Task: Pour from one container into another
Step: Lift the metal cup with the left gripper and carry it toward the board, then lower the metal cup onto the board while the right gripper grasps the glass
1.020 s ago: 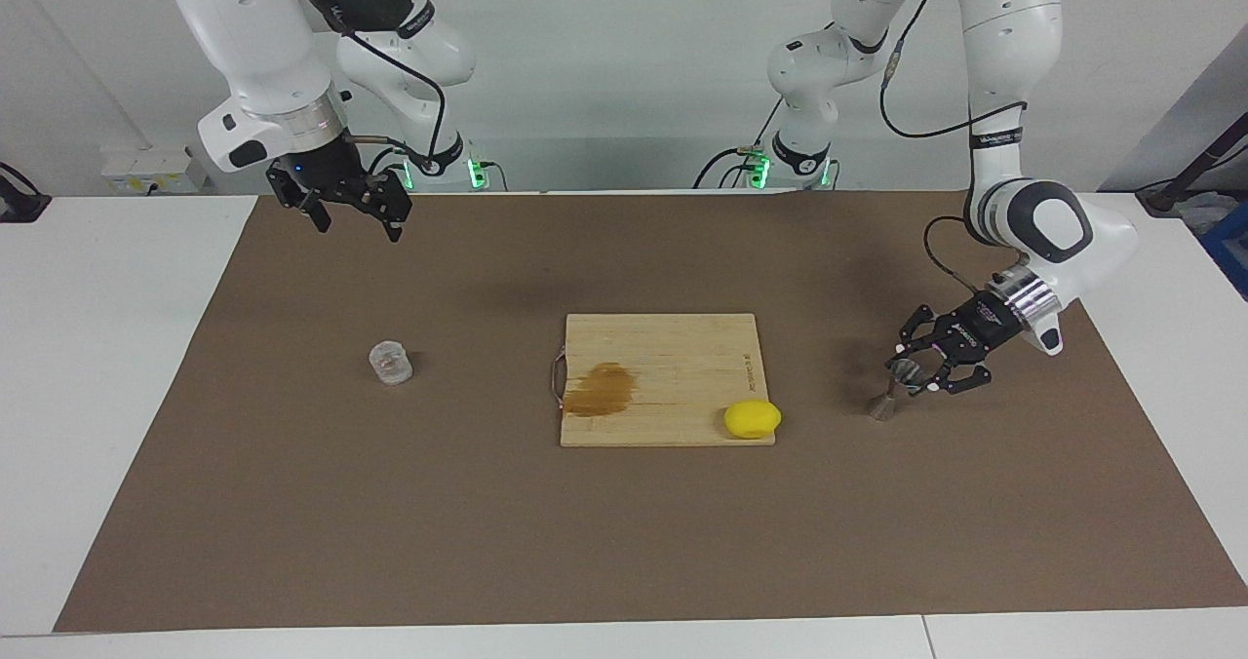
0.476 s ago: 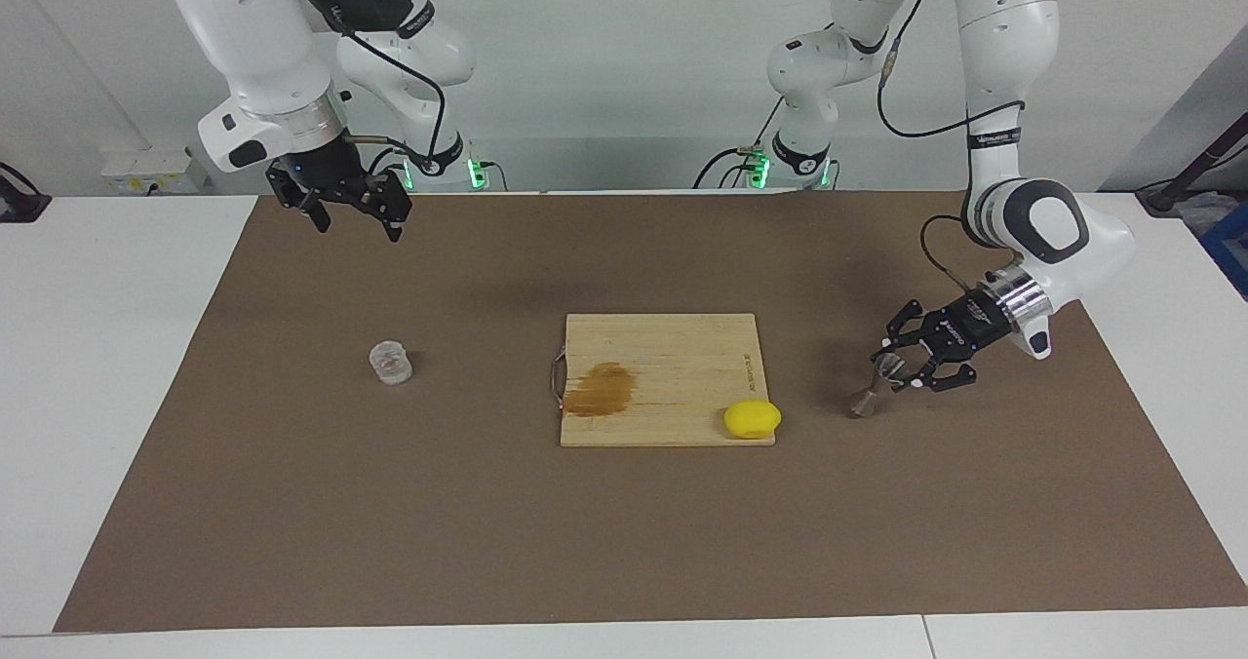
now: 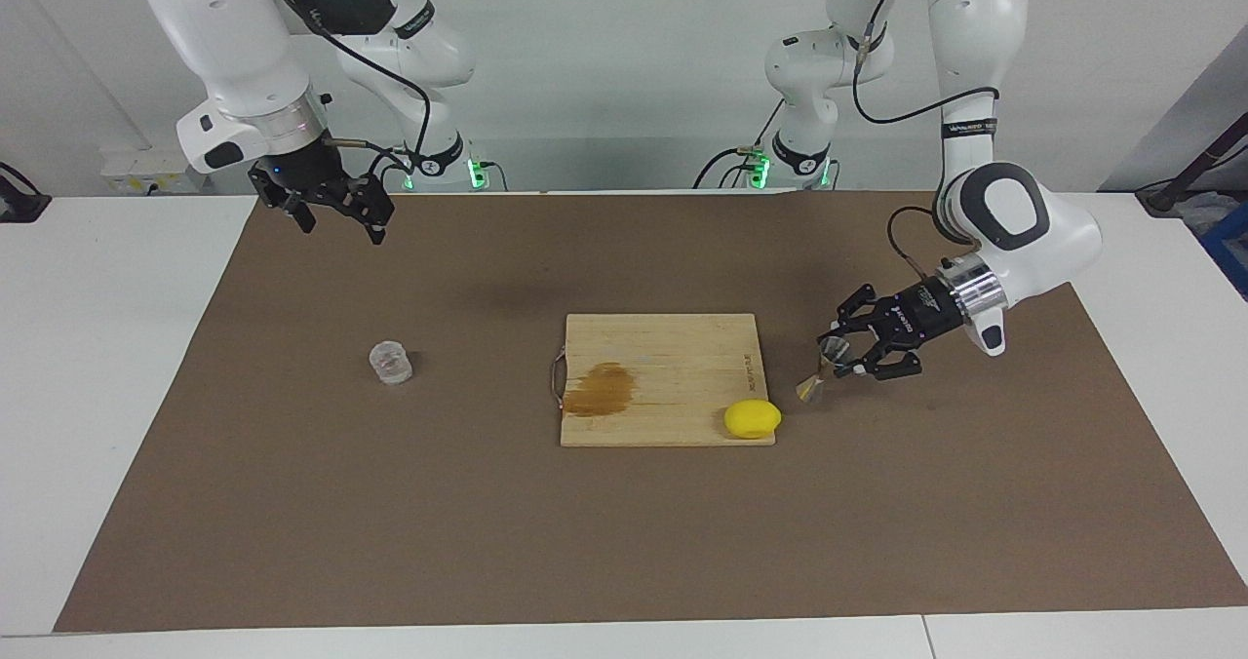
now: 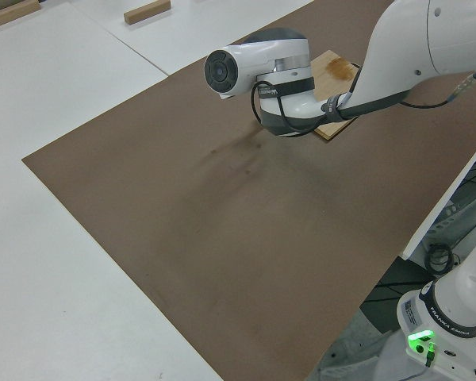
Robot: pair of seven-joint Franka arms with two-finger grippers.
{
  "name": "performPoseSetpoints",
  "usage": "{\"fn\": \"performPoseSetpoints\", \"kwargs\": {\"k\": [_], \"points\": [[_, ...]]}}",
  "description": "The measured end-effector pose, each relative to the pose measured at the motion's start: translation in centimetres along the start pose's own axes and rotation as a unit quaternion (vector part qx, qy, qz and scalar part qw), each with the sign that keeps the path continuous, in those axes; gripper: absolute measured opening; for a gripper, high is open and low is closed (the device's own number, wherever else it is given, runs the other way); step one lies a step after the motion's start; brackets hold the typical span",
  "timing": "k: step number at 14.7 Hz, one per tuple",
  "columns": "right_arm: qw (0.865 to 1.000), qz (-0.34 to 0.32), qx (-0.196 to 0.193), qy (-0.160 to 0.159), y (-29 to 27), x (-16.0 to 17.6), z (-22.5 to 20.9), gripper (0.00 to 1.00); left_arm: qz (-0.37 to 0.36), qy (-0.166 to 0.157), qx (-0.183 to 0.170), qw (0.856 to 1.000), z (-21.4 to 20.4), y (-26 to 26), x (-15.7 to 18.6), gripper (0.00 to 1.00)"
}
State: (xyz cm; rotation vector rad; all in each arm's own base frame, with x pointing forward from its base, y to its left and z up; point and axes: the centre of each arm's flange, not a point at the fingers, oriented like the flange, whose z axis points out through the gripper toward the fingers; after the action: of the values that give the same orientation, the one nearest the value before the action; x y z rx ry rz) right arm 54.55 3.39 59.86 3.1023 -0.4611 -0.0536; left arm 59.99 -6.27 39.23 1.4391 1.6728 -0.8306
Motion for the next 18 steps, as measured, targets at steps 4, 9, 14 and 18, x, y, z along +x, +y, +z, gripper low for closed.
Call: {"fn": "performPoseSetpoints", "kwargs": {"k": [4,9,14,18], "points": [[0.994,0.105,0.002,0.003,1.9,0.8,0.3,1.00,-0.001,0.001,0.012,1.000,2.7,-1.4,-4.7,0.51],[0.945,0.315,0.073,-0.046,6.0,2.1,1.3,1.00,-0.005,0.002,-0.027,1.000,10.3,-3.8,-9.6,0.51],[0.884,0.451,0.103,-0.067,8.6,4.7,4.8,1.00,-0.025,0.017,-0.087,0.996,17.9,-8.0,-12.7,0.51],[0.837,0.517,0.130,-0.127,13.0,7.0,11.8,0.99,-0.040,0.030,-0.109,0.993,22.3,-10.1,-12.6,0.51]]}}
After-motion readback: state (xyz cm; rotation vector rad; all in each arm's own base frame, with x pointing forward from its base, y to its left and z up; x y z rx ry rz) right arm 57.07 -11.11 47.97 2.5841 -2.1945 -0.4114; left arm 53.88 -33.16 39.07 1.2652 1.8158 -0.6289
